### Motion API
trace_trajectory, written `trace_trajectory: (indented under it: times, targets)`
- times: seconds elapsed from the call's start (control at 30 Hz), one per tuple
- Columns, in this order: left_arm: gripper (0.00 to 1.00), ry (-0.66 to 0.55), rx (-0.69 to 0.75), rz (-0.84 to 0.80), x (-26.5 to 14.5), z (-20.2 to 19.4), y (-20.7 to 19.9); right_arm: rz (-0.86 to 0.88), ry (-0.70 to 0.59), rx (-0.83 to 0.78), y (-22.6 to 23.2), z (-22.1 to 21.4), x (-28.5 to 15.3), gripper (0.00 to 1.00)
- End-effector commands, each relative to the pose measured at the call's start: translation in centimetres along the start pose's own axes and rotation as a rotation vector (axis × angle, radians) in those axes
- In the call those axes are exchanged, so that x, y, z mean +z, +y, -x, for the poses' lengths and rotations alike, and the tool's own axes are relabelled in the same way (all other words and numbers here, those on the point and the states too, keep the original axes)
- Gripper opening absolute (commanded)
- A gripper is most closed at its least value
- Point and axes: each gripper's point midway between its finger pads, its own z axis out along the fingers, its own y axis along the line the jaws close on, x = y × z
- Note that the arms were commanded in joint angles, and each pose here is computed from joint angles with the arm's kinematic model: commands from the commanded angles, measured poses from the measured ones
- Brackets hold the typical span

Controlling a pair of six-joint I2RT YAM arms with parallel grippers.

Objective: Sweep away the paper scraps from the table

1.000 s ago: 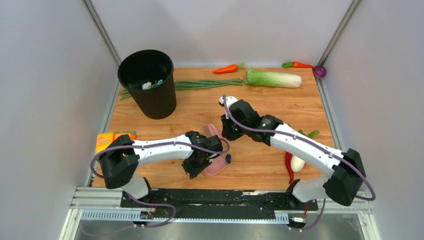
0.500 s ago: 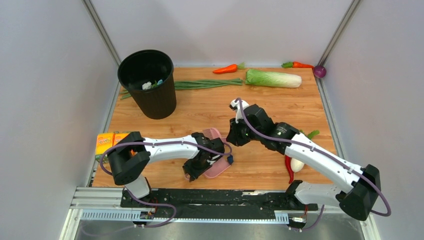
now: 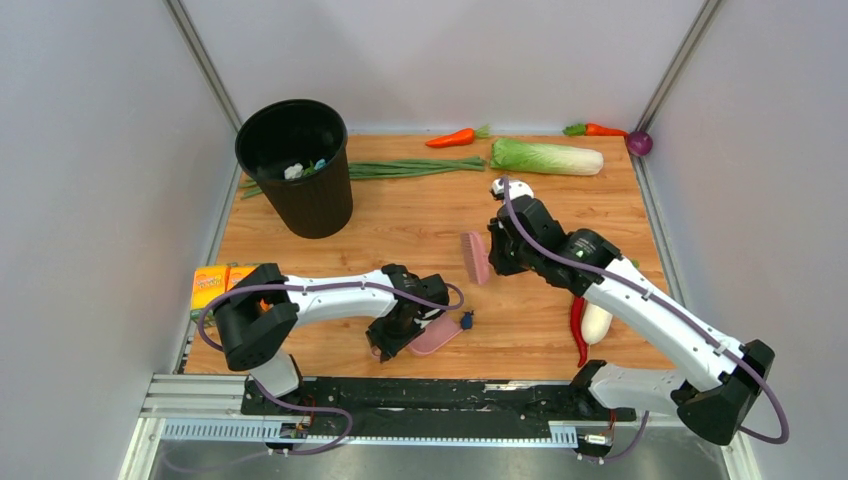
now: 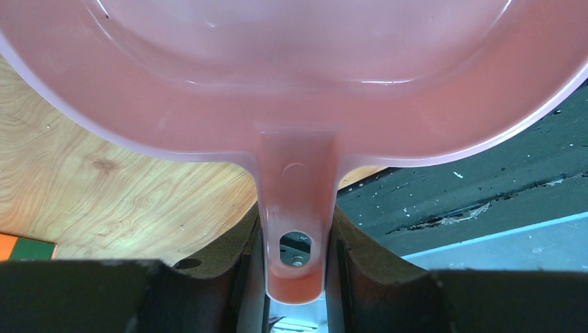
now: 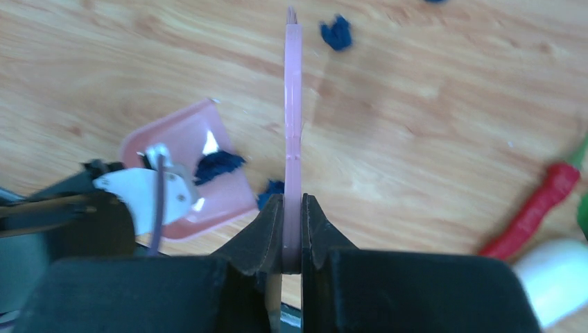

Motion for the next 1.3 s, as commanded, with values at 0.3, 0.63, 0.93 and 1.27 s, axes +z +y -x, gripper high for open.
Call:
trace_trajectory:
  times: [0.3, 0.63, 0.93, 1.27]
  targets:
    - [0.00, -0.021, 0.018, -0.020, -0.3, 0.3, -0.3, -0.036, 0.261, 0.050, -0.5, -7.2, 0.8, 0.00]
    - [0.00, -0.015, 0.019, -0.019, -0.1, 0.4, -0.3, 0.230, 0.270, 0.112, 6.1, -6.7, 2.3, 0.00]
    - [0.00, -0.016, 0.018, -0.013, -0.2, 0.4, -0.2, 0.421, 0.309, 0.089, 9.3, -7.0, 1.4, 0.00]
    - [0.00, -0.035, 0.013, -0.014, -0.6, 0.4, -0.2, 0.281, 0.162, 0.077, 5.7, -4.4, 0.1, 0.00]
